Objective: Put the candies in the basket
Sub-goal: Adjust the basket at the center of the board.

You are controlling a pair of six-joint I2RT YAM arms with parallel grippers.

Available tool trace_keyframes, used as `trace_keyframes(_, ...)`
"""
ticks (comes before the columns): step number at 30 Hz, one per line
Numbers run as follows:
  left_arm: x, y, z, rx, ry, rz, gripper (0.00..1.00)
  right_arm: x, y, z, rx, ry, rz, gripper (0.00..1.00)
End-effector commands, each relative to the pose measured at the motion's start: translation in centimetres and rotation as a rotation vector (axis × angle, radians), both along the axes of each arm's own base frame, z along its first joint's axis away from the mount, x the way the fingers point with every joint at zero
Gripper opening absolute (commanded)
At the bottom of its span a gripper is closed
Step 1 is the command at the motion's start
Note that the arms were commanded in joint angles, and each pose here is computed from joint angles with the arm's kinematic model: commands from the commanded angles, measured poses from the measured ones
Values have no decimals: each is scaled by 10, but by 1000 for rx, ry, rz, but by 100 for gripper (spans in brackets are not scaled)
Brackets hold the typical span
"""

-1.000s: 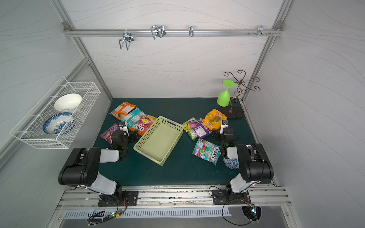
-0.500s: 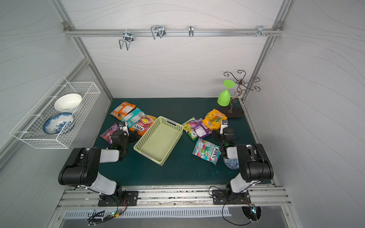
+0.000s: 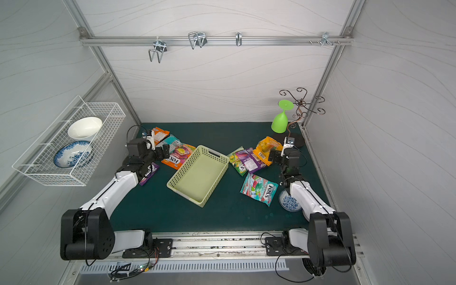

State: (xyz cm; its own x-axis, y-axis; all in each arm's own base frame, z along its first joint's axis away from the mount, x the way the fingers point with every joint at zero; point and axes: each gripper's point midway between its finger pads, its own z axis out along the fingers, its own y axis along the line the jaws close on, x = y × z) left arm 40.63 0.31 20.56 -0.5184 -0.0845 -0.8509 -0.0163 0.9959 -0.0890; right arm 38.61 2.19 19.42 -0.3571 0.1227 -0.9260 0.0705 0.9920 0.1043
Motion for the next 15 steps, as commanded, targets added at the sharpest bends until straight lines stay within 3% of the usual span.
trace_keyframes(1,-47,-14,-17,-69,249,-37,99,-29,4,-9,148,124,-31,99)
trace_keyframes(5,-71,-24,-16,-128,337,-64,99,-50,21,1,315,175,11,99)
trace_keyframes(8,-78,-35,-19,-148,320,-129,98,-58,39,9,399,177,91,99)
trace_keyframes(15,-77,-40,-28,-163,333,-156,98,-79,89,2,423,283,250,99)
